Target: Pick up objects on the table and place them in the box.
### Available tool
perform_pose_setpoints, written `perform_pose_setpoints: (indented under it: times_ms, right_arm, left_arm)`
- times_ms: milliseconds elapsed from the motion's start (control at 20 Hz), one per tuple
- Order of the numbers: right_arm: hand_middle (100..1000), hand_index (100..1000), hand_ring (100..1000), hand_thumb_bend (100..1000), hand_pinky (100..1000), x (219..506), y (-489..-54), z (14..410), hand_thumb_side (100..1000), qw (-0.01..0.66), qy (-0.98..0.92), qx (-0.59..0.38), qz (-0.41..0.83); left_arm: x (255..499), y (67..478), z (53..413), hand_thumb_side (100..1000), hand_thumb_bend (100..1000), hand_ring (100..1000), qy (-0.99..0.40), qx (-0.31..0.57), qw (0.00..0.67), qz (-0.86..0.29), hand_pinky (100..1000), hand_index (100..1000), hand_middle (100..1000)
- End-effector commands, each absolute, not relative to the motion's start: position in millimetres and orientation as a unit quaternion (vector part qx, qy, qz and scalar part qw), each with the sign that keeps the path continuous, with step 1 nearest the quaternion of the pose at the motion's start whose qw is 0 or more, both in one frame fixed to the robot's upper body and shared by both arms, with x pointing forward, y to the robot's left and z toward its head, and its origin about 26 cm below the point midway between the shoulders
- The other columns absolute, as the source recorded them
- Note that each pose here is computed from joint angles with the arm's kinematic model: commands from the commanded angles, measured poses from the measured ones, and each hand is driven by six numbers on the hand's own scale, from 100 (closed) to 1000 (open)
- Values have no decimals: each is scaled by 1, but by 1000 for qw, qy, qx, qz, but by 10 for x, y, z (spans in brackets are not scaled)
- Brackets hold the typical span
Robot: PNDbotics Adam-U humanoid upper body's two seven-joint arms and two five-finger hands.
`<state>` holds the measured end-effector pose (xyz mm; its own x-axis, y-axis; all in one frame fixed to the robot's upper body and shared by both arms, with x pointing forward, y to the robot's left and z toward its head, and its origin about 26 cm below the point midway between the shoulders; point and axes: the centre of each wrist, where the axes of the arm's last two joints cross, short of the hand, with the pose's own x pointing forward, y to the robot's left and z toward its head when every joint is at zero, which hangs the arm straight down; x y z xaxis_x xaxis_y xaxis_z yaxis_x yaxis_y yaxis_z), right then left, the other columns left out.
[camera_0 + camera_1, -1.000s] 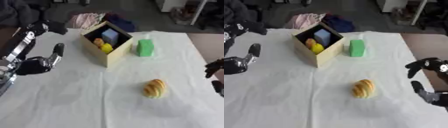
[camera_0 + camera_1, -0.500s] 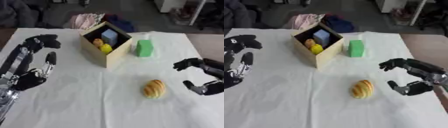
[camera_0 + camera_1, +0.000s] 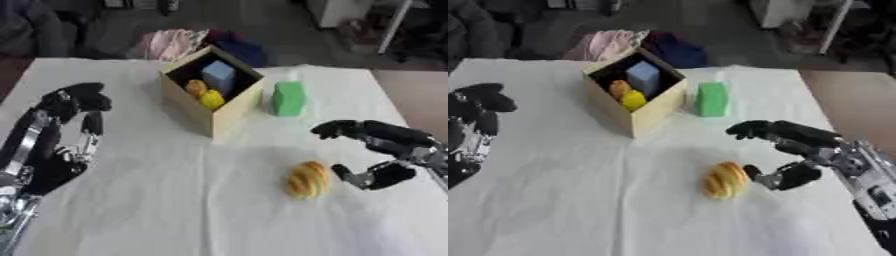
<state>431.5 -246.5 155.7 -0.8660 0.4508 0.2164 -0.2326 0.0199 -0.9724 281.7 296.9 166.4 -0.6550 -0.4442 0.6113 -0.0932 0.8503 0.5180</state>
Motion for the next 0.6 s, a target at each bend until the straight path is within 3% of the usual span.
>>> perform_pose_setpoints:
  times_ms: [50,600]
  right_arm:
    - [887,989,857,100,845,4340,-2453,1679,385,110,-573,-54,810]
    - [831,963,848,100,854,4269,-2276,1574,445,83,-502,-82,857]
  left_arm:
    - [2803,2980,1725,543,100,678,-882,160,380,-227,753,836,631]
    - [2804,2966,1713,536,100,679,-879,160,386,-230,753,838,632]
